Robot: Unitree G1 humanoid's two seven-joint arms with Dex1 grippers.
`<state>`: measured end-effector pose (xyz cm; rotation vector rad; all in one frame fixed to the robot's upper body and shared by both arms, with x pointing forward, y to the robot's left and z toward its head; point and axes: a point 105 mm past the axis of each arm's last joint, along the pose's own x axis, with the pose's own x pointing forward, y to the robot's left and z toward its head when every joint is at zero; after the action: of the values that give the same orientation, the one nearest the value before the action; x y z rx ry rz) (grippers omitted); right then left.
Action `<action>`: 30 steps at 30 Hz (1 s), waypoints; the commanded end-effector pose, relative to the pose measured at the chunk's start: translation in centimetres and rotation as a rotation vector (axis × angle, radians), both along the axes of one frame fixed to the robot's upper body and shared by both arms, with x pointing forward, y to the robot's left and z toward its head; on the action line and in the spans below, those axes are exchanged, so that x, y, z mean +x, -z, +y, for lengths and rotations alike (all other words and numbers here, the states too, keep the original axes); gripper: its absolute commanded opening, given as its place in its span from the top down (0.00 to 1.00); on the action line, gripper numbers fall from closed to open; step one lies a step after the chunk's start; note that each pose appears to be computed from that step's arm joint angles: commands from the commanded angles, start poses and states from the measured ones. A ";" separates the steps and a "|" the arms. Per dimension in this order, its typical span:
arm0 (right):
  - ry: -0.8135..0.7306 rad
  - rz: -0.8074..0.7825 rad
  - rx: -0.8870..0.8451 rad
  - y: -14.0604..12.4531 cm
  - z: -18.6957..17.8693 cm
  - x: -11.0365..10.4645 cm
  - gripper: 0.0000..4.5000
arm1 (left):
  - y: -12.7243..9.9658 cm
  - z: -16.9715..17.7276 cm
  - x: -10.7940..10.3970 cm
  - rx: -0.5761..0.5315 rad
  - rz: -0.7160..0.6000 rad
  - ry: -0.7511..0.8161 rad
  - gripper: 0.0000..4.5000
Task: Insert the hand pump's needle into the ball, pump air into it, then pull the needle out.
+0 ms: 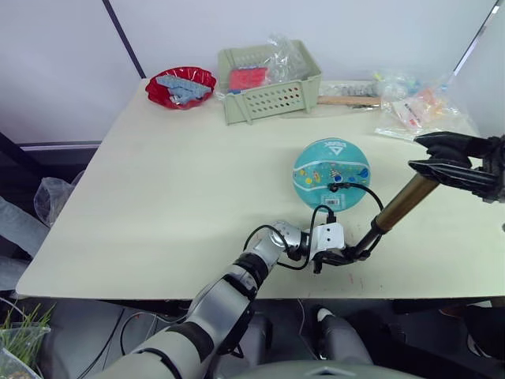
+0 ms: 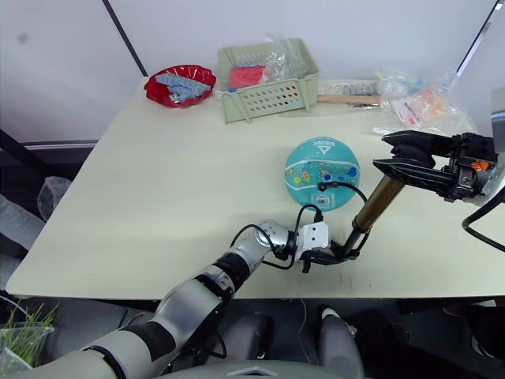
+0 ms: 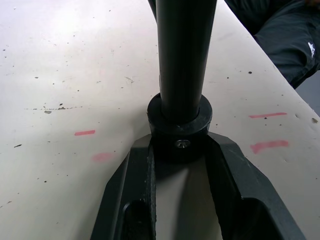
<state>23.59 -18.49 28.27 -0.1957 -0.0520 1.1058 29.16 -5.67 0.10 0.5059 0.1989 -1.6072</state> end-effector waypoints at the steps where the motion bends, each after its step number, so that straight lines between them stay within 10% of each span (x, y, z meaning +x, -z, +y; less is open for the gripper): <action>1: -0.010 -0.126 -0.001 -2.1 -0.3 -1.1 0.64 | 4.5 3.5 -1.0 0.183 0.097 -0.047 0.78; 30: 0.028 0.190 -0.177 18.2 0.1 -0.5 0.64 | 4.2 3.6 -0.5 0.177 0.090 -0.064 0.78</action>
<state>24.08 -18.12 13.88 -0.3000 0.0516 1.0666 29.11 -5.29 -0.47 0.5220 0.2168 -1.5958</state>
